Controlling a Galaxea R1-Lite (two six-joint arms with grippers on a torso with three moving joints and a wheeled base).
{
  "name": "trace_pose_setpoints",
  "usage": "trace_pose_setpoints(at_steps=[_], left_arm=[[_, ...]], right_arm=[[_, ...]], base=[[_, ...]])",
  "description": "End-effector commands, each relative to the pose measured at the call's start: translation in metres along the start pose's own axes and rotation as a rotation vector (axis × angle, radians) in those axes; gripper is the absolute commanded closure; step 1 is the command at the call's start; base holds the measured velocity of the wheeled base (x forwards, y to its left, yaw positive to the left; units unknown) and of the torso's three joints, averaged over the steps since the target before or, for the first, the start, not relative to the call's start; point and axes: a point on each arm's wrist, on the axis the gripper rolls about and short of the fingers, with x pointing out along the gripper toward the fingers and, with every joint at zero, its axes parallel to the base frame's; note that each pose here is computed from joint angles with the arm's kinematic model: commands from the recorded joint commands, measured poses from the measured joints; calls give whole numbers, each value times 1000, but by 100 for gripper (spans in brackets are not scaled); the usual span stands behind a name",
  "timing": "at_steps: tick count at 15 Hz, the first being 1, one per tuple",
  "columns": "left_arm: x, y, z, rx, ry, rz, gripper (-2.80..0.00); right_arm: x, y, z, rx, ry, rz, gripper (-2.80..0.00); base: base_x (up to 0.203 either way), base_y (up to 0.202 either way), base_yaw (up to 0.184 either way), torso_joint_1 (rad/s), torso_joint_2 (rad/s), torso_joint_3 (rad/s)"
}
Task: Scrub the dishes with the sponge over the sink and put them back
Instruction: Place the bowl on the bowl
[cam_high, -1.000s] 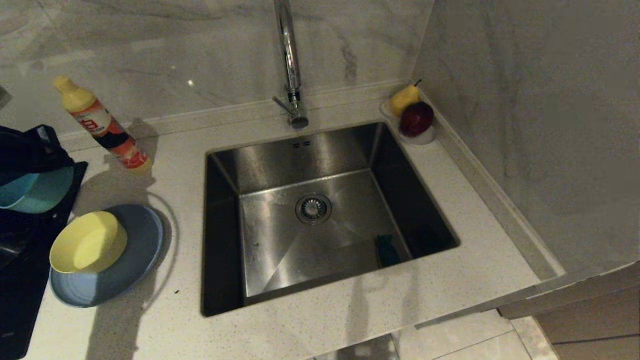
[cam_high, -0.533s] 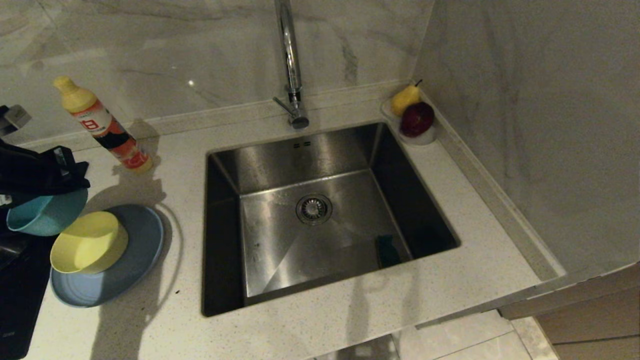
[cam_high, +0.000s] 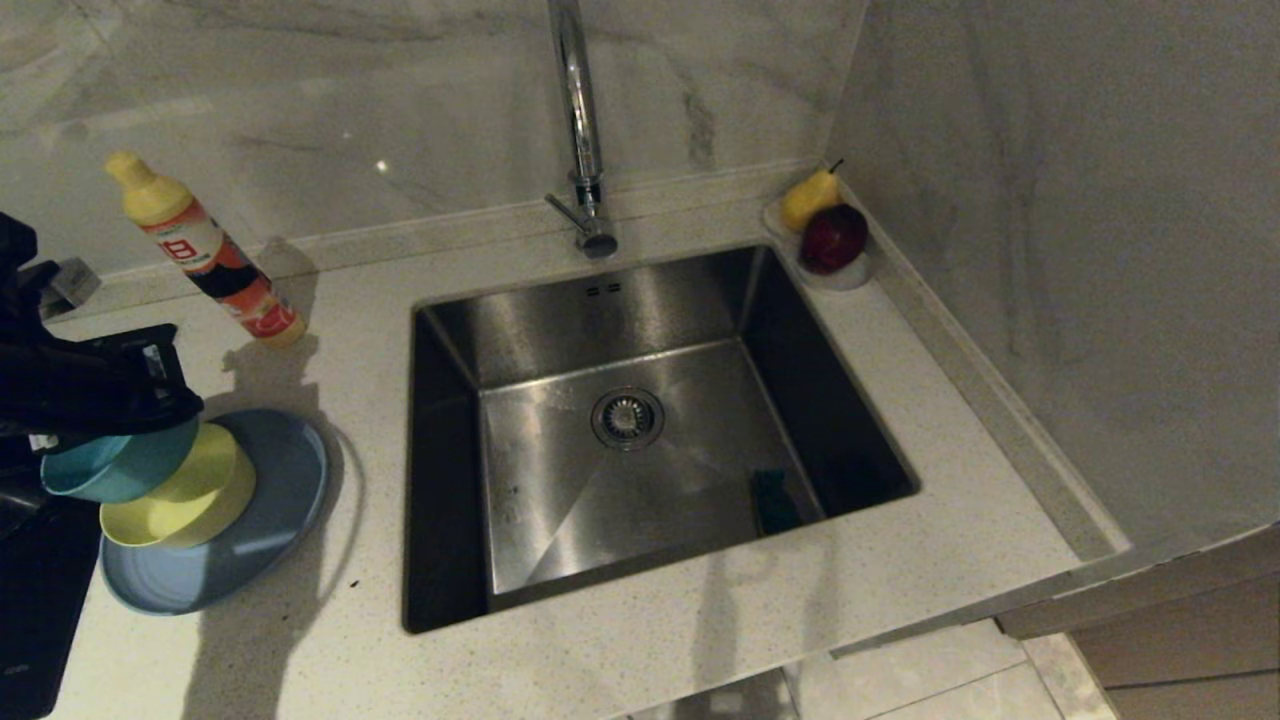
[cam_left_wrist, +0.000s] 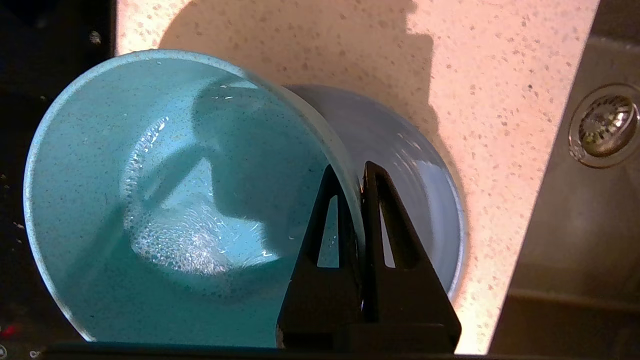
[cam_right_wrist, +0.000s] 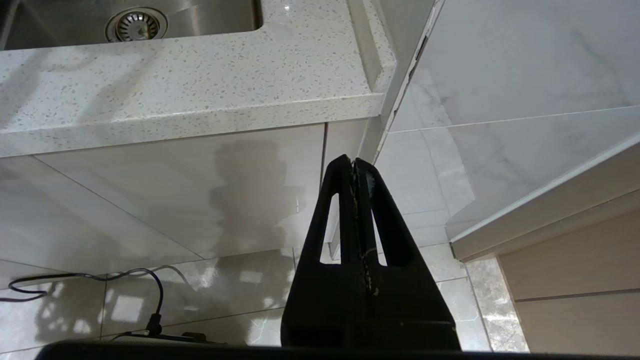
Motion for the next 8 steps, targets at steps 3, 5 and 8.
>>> trace_pose_setpoints(at_steps=[3, 5, 8], left_arm=[[3, -1, -2, 8, 8, -6, 0], [4, -1, -8, 9, 30, -3, 0], [7, 2, -17, 7, 63, 6, 0]], right_arm=[[0, 0, 0, -1, -2, 2, 0], [0, 0, 0, -1, -2, 2, 0], [0, 0, 0, -1, -2, 2, 0]], base=[[0, 0, 0, 0, 0, 0], [0, 0, 0, 0, 0, 0], [0, 0, 0, 0, 0, 0]])
